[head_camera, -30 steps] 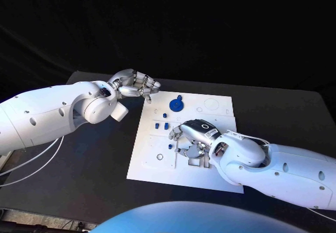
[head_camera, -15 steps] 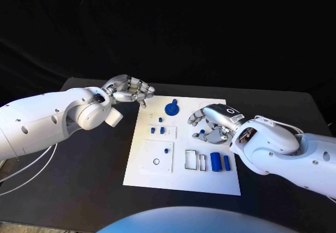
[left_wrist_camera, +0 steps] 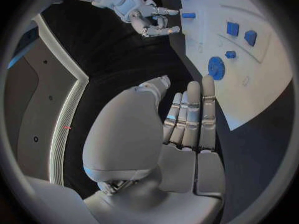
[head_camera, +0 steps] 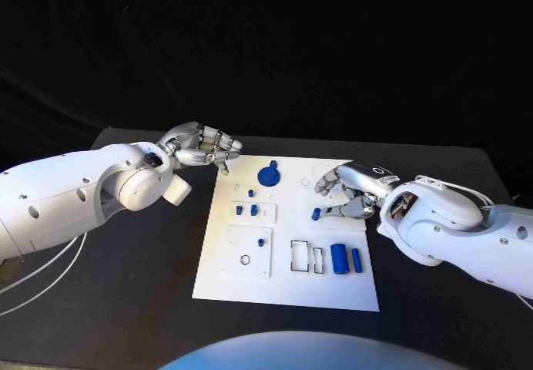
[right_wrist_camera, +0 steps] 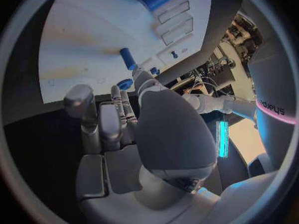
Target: Assemble the parts on the task board
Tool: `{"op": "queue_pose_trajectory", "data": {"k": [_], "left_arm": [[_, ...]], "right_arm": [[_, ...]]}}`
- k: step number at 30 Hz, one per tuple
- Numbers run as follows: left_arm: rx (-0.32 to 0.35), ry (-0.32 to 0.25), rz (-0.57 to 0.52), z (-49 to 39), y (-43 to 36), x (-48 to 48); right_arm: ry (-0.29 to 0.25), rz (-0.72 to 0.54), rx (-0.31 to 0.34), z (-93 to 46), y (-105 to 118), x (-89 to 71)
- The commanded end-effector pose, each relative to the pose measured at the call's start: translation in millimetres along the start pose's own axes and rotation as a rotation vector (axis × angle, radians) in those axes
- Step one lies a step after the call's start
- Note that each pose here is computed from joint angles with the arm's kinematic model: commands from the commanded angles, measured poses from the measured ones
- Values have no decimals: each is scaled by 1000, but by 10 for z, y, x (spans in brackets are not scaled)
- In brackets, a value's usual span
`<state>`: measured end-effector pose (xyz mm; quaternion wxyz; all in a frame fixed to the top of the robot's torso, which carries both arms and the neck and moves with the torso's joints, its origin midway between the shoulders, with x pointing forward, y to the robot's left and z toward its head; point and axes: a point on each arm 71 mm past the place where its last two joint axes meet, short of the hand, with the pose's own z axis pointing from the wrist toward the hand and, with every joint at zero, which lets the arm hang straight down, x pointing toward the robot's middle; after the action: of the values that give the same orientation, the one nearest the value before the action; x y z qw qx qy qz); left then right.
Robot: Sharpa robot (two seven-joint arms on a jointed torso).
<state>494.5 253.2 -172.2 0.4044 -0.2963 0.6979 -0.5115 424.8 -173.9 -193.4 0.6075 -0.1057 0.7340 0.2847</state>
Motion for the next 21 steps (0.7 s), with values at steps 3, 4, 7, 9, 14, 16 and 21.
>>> {"op": "queue_pose_trajectory", "data": {"k": [3, 4, 7, 9, 14, 16, 21], "left_arm": [[14, 17, 0, 1, -16, 13], [14, 16, 0, 0, -16, 11], [13, 16, 0, -1, -15, 9], [13, 16, 0, -2, -16, 10], [13, 15, 0, -5, -16, 9], [13, 15, 0, -6, -16, 8], [13, 14, 0, -9, -16, 7]], "right_arm": [[64, -29, -17, 14, 23, 82], [68, -29, -19, 18, 29, 94], [76, -29, -23, 31, 43, 129], [81, -28, -25, 41, 52, 150], [92, -33, -27, 65, 63, 190], [97, -37, -26, 74, 62, 203], [106, -41, -30, 88, 76, 237]]}}
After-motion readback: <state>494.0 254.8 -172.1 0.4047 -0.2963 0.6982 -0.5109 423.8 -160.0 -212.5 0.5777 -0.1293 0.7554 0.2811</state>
